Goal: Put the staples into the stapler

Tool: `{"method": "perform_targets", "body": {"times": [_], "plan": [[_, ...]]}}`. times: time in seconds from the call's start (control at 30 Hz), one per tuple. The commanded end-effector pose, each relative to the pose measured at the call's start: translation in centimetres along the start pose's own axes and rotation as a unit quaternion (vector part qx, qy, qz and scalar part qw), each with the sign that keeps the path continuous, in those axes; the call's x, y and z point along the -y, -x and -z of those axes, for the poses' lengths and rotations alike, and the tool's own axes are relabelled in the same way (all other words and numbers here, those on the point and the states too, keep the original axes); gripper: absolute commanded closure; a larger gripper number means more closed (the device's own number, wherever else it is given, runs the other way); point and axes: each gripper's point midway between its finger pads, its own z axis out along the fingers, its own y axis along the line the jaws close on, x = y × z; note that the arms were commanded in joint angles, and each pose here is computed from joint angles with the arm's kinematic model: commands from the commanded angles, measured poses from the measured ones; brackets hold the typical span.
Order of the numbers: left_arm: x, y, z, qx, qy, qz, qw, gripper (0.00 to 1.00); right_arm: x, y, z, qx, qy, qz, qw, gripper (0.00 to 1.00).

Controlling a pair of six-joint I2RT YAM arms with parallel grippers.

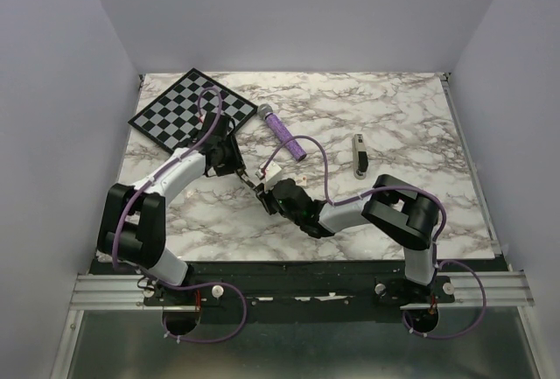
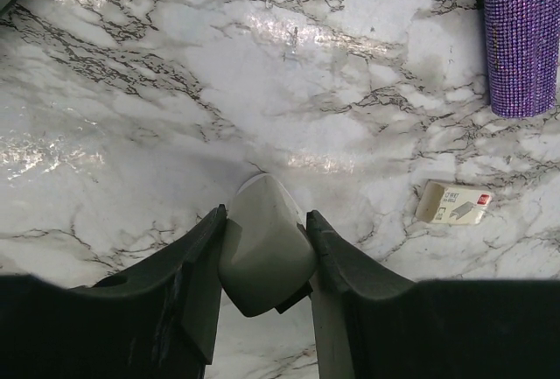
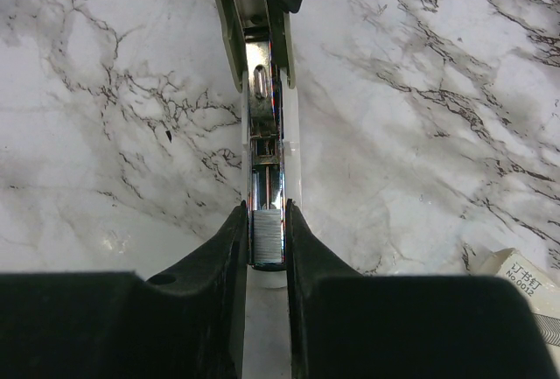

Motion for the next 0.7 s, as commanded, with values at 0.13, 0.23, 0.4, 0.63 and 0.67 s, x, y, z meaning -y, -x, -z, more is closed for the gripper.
{"method": "perform_targets", "body": {"times": [0.13, 0.23, 0.4, 0.63, 0.67], "plan": [[3.3, -1.9, 1.7, 0.013, -0.041, -0.01, 0.999, 0.65, 0.1, 0.3, -0.3, 0.009, -0.009, -0.005, 1.0, 0.91], [4.2, -2.9, 1.9, 0.016, -0.039, -0.023, 0.999, 0.65, 0.1, 0.3, -0.2, 0.01, -0.009, -0.006, 1.0, 0.9], [5.2, -4.6, 2.0, 0.02, -0.041, -0.036, 0.998, 0.59, 0.1, 0.3, -0.2, 0.01, -0.009, -0.007, 1.0, 0.91], [5.1, -6.4, 1.8, 0.024, -0.043, -0.027, 0.998, 0.58, 0.1, 0.3, -0.2, 0.01, -0.011, -0.007, 1.0, 0.91], [5.3, -6.8, 1.8, 0.024, -0.045, -0.025, 0.998, 0.58, 0.1, 0.3, -0.2, 0.01, -0.01, -0.007, 1.0, 0.91]]}}
